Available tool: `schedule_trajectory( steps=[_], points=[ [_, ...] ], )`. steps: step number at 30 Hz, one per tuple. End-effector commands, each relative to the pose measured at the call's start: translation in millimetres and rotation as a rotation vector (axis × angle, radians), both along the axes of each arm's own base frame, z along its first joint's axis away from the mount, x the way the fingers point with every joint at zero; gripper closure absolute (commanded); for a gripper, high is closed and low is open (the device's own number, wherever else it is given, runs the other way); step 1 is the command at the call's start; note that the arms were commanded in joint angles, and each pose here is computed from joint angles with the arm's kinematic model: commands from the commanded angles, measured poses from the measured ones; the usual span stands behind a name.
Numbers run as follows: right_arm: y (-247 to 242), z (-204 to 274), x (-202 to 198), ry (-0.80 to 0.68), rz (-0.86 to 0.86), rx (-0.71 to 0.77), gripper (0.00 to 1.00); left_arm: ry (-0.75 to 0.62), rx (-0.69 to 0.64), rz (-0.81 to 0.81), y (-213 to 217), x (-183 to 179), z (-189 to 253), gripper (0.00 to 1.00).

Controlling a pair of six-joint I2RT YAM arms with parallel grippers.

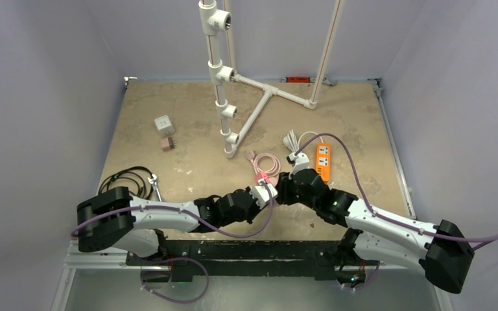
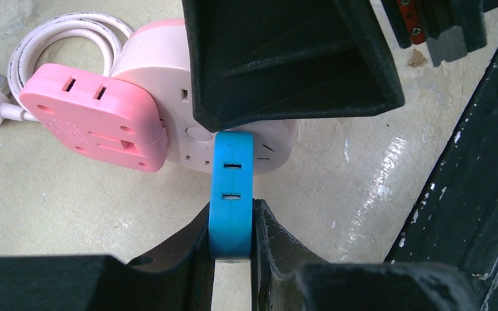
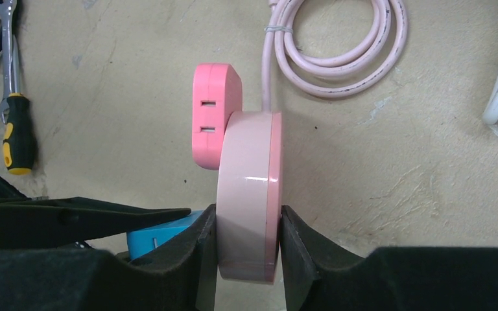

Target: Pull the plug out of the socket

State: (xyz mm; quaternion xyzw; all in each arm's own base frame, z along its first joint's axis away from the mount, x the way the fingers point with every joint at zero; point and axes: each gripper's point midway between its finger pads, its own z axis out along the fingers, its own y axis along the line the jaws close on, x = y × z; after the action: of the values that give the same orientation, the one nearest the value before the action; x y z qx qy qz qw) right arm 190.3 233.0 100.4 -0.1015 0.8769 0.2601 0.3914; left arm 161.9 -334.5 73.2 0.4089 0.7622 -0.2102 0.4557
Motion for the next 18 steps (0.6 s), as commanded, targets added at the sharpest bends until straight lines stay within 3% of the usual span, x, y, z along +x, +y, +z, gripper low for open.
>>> schedule_trajectory(
  steps=[1, 18],
  points=[
    [8.9, 12.1, -16.3, 0.012, 0.087, 0.034, 1.00, -0.017, 0.065, 0.099, 28.6, 20.9, -13.2, 1.00],
    [-1.8, -4.3, -0.2, 0.051, -0.058, -0.036, 1.00, -0.055, 0.085, -0.024, -27.7, -34.1, -17.1, 1.00]
  ],
)
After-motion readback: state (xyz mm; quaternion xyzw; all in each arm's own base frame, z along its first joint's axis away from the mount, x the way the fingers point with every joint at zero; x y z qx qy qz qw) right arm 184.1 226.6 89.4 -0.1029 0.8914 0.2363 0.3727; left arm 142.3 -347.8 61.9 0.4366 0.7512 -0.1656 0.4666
